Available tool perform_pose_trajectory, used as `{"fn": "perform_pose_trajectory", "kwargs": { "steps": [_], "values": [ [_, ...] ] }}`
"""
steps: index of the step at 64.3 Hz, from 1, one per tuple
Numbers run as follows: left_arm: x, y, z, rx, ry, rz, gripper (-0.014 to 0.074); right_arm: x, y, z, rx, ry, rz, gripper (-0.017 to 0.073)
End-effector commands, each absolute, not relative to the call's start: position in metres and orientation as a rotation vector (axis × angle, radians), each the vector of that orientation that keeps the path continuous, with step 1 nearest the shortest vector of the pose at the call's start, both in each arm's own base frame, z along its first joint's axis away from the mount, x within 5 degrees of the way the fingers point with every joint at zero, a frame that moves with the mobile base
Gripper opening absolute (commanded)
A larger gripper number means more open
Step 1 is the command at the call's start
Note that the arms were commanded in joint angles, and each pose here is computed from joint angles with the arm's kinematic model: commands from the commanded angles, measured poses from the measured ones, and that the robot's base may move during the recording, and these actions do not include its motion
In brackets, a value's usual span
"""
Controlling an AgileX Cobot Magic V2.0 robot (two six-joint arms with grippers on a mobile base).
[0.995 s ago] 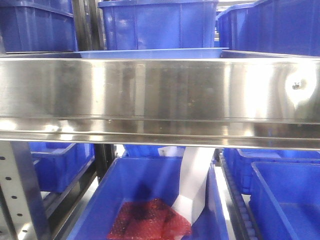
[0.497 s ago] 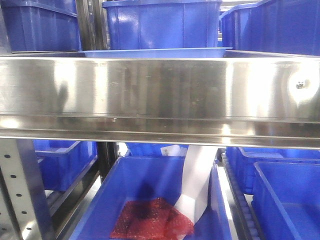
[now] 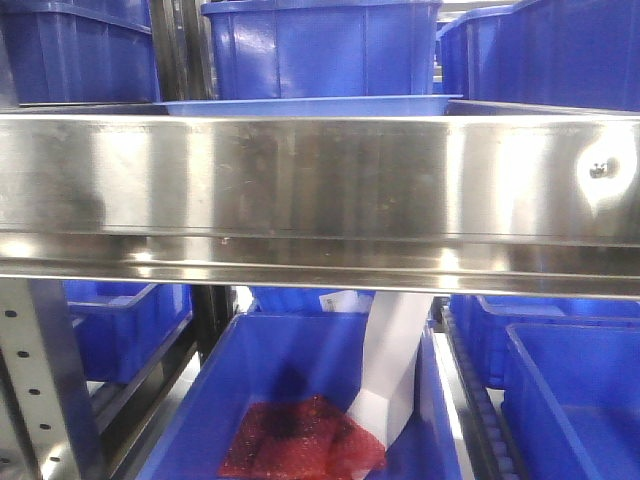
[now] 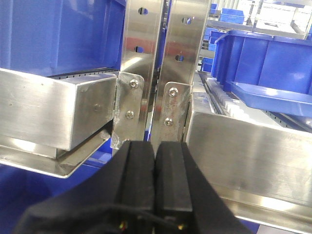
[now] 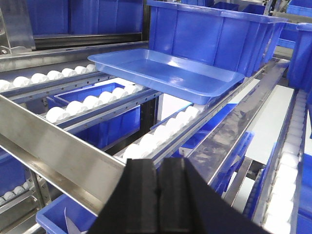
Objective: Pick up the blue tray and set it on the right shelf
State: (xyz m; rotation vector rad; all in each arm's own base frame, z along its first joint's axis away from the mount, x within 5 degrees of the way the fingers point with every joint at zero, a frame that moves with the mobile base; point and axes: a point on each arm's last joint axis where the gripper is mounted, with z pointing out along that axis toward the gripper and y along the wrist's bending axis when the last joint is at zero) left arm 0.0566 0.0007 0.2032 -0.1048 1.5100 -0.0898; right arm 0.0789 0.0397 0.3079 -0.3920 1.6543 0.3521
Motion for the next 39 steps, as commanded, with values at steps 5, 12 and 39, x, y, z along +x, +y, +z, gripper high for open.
{"fn": "perform_pose_trajectory", "kwargs": {
  "steps": [5,12,39],
  "values": [
    [0.0561,0.0011,0.2018,-0.103,1.433,-0.089,-0.0048,0.0780,0.0411,0.3247,-0.400,1.537,0.363,0.0052],
    [0.0561,0.0011,0.2018,-0.103,1.433,-0.089,-0.0048,0.0780,0.0411,0.3247,-0.400,1.537,0.363,0.0052],
    [0.0561,0.0011,0.2018,-0.103,1.433,-0.089,-0.0048,0.0778,0.0406,0.3245,-0.410,1.533,0.348,0.0052]
  ]
}}
